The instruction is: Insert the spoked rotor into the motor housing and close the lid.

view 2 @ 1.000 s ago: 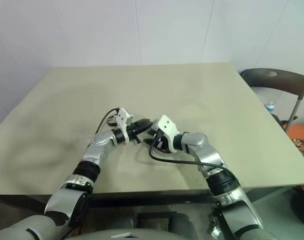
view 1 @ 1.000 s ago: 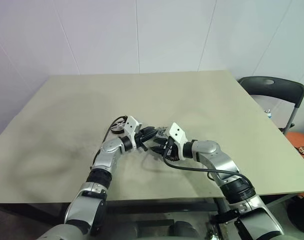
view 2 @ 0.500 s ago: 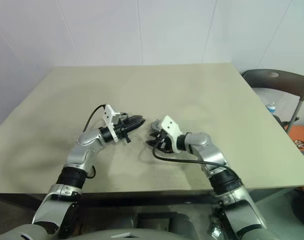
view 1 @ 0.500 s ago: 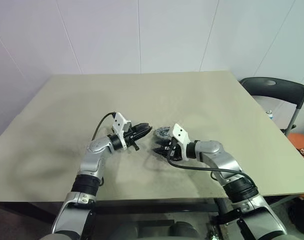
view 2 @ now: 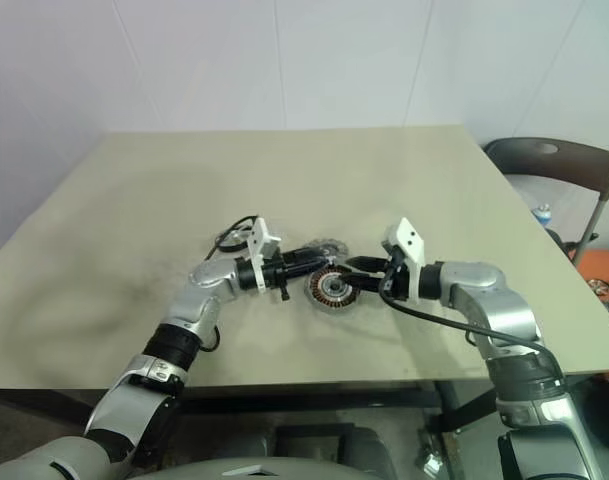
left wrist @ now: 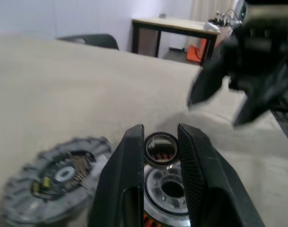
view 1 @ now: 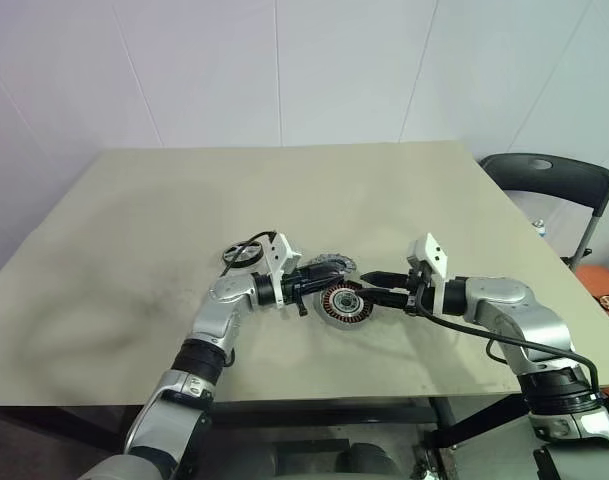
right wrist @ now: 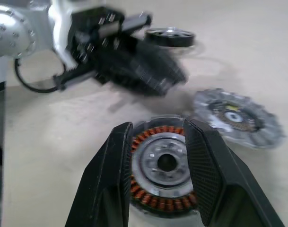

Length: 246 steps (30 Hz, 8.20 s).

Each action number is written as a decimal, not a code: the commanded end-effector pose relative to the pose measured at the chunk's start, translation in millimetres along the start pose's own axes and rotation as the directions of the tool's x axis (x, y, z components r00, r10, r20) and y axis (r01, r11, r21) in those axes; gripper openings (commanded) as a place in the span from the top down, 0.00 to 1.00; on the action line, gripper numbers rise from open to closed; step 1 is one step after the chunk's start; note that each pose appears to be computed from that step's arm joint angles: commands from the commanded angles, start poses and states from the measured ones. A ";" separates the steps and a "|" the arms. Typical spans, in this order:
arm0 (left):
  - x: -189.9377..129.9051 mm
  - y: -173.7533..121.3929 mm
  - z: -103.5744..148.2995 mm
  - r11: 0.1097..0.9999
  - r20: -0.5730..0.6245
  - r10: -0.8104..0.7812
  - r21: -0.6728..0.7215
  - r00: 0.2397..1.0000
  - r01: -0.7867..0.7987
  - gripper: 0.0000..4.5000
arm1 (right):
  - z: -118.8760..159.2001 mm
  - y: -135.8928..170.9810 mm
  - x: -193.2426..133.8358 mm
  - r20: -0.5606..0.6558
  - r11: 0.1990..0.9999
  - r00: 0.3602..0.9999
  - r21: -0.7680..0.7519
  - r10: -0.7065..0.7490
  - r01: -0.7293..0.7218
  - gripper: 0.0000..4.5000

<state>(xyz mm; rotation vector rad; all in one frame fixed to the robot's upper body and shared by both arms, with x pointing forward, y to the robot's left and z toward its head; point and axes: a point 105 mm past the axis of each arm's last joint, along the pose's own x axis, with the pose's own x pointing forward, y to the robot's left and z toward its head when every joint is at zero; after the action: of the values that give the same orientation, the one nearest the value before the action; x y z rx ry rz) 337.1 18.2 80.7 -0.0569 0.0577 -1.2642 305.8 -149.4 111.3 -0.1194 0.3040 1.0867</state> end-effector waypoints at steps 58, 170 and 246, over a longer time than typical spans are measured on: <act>29.3 -8.3 -25.1 0.991 -0.141 -0.077 0.095 0.987 0.091 0.84 | -2.5 -4.5 -5.3 0.006 0.991 0.991 -0.018 -0.133 0.133 0.61; -135.9 45.0 -20.5 0.474 0.032 0.747 -0.726 0.664 -0.498 0.27 | 52.4 -19.1 25.1 0.235 0.999 0.972 0.046 -0.027 0.017 1.00; 3.7 -35.9 -13.9 0.400 0.084 -0.106 -0.909 0.991 0.120 0.91 | -11.8 -14.3 -32.5 0.048 0.984 0.991 0.136 -0.124 0.116 1.00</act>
<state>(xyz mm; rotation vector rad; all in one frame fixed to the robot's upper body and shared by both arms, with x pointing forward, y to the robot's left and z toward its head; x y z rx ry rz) 296.6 6.7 56.8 -1.0828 0.8209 -1.1968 298.4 -192.8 88.9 0.0324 0.3915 0.9222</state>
